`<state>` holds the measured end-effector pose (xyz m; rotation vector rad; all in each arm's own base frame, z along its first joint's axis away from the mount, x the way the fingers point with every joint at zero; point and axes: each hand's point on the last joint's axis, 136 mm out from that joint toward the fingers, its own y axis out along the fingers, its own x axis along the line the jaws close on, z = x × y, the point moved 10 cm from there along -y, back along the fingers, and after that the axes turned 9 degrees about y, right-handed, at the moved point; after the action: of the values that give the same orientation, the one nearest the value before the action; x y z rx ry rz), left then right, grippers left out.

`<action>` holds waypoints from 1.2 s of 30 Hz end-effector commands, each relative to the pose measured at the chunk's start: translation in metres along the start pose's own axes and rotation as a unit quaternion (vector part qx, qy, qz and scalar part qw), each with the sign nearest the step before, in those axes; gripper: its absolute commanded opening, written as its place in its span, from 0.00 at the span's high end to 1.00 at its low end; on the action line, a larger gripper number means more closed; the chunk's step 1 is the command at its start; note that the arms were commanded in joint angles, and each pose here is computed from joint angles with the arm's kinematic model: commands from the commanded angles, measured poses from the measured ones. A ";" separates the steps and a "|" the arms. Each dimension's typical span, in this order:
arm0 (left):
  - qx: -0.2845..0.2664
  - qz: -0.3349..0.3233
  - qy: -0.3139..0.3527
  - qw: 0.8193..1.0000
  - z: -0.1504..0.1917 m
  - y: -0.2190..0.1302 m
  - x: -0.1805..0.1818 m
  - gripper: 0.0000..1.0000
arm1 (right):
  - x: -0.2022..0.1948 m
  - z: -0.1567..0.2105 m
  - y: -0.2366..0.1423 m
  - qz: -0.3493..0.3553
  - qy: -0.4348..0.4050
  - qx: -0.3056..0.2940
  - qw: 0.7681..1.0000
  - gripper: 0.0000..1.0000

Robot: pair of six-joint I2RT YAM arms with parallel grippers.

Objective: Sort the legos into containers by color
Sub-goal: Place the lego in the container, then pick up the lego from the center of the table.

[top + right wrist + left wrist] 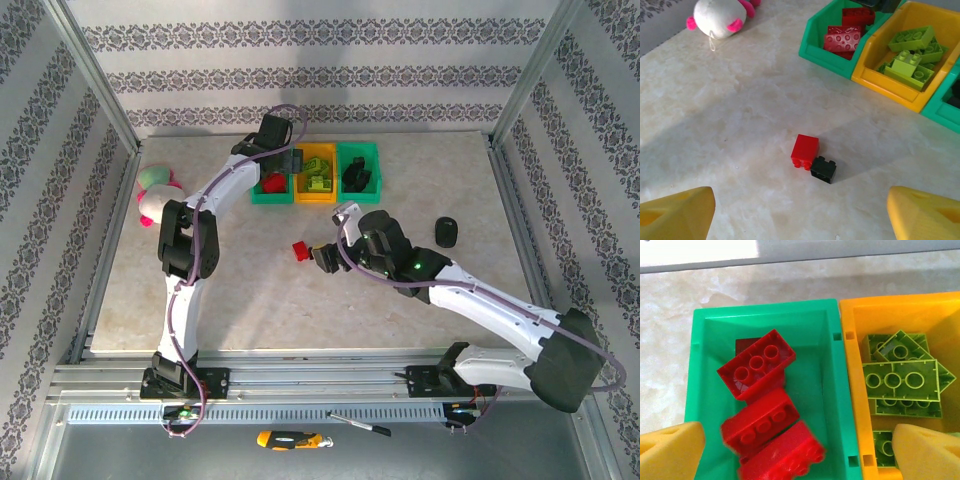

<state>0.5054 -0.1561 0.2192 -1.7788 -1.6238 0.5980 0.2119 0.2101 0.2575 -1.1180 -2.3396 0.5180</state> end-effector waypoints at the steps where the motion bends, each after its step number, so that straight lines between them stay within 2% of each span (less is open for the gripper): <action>1: -0.022 0.006 -0.005 1.000 -0.007 -0.031 0.012 0.01 | 0.000 -0.008 0.007 0.044 0.012 -0.001 0.999 0.12; 4: -0.043 0.010 -0.013 0.999 -0.004 -0.058 0.016 0.01 | -0.004 -0.005 0.020 0.081 0.023 0.021 0.996 0.13; 10: -0.064 0.018 -0.041 0.997 0.037 -0.106 0.028 0.01 | -0.008 0.013 0.051 0.111 0.038 0.074 0.990 0.14; 13: -0.064 0.014 -0.042 0.997 0.062 -0.130 0.035 0.01 | -0.007 0.026 0.069 0.118 0.044 0.099 0.987 0.16; 17: -0.057 0.006 -0.043 0.997 0.109 -0.154 0.044 0.01 | -0.005 0.043 0.092 0.123 0.065 0.137 0.981 0.23; 20: -0.048 0.007 -0.036 0.998 0.140 -0.170 0.049 0.01 | -0.002 0.048 0.108 0.126 0.091 0.162 0.974 0.24; 24: -0.015 0.006 -0.042 0.999 0.177 -0.185 0.054 0.01 | 0.001 0.052 0.124 0.136 0.104 0.178 0.969 0.24; 28: 0.001 0.007 -0.052 0.999 0.201 -0.192 0.057 0.01 | -0.004 0.055 0.140 0.148 0.111 0.186 0.965 0.26; 36: -0.006 0.023 -0.059 0.998 0.202 -0.194 0.055 0.01 | -0.020 0.056 0.164 0.180 0.112 0.216 0.953 0.34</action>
<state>0.2365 -0.0668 0.2258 -1.8158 -1.6688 0.6887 0.2824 0.2865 0.1225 -1.2799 -1.7645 0.8992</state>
